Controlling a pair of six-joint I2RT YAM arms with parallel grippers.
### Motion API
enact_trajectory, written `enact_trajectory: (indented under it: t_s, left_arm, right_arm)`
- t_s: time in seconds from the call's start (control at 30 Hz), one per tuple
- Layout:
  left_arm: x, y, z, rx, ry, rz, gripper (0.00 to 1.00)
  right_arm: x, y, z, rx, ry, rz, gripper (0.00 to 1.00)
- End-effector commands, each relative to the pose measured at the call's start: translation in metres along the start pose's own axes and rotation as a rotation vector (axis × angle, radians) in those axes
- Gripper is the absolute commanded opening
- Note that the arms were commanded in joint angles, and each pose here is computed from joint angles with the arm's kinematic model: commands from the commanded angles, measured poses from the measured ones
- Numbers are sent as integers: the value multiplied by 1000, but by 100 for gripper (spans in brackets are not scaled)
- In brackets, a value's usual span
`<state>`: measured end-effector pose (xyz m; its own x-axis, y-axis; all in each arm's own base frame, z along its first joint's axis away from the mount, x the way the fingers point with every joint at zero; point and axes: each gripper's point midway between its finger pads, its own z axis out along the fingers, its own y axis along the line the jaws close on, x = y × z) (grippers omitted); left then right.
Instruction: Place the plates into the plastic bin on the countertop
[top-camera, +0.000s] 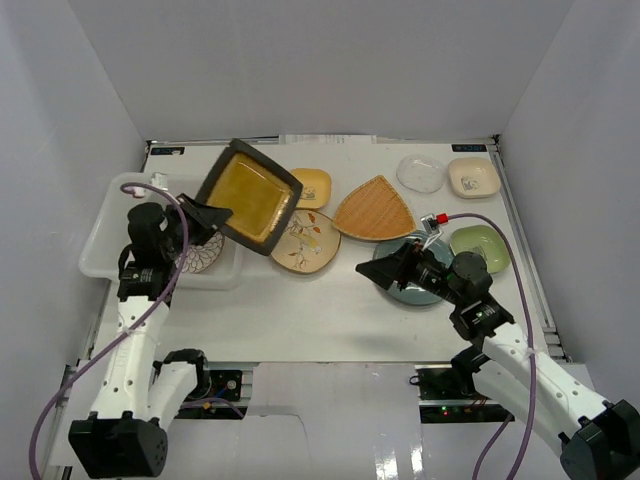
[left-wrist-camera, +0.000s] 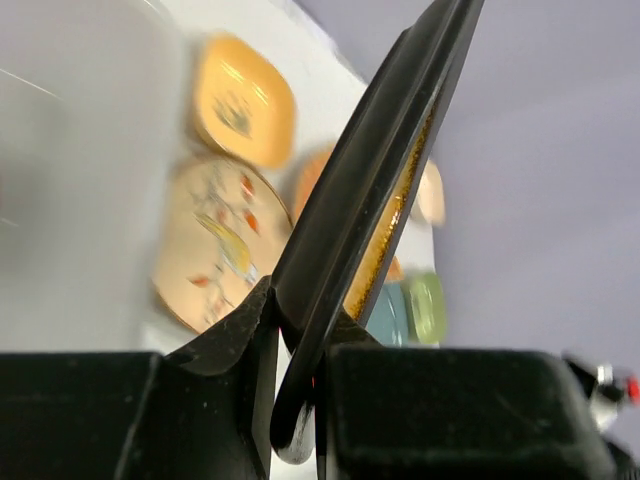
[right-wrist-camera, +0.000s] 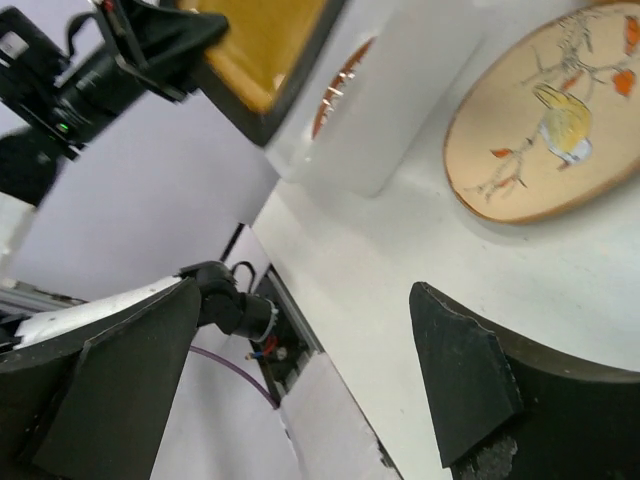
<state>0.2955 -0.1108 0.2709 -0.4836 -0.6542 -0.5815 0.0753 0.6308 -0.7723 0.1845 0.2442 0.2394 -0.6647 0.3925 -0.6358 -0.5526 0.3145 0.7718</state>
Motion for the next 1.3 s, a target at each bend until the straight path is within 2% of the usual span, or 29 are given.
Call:
enact_trajectory:
  t_s: [0.0, 0.3, 0.5, 0.67, 0.93, 1.03, 1.1, 1.13, 1.2, 1.23, 1.27]
  left_arm:
    - [-77, 28, -21, -134, -249, 14, 0]
    - [-99, 112, -47, -396, -407, -106, 0]
    - [-93, 148, -33, -428, -387, -224, 0]
    - [-100, 166, -30, -464, -414, -246, 0]
    - [-81, 205, -17, -556, -340, -278, 2]
    - [-76, 213, -13, -573, -308, -278, 14]
    - [-75, 217, -13, -588, -300, -266, 26]
    - [-75, 217, -13, -589, -300, -260, 40]
    - [-77, 218, -14, -596, -312, -242, 56]
    - [-78, 218, -15, -596, -313, -235, 71]
    - [-80, 217, -16, -597, -319, -229, 78]
  right_arm:
    - [20, -33, -11, 121, 43, -37, 91]
    - [39, -58, -27, 208, 85, -84, 90]
    - [52, -68, -31, 222, 112, -80, 89]
    - [59, -73, -35, 226, 123, -77, 89]
    - [60, -79, -39, 263, 126, -98, 89]
    - [60, -83, -40, 281, 124, -99, 89]
    - [62, -86, -41, 289, 128, -96, 89]
    - [65, -90, -43, 309, 132, -89, 89]
    - [64, -96, -45, 342, 128, -89, 89]
    - [67, -105, -51, 397, 133, -78, 89]
    - [66, -109, -53, 425, 122, -73, 89]
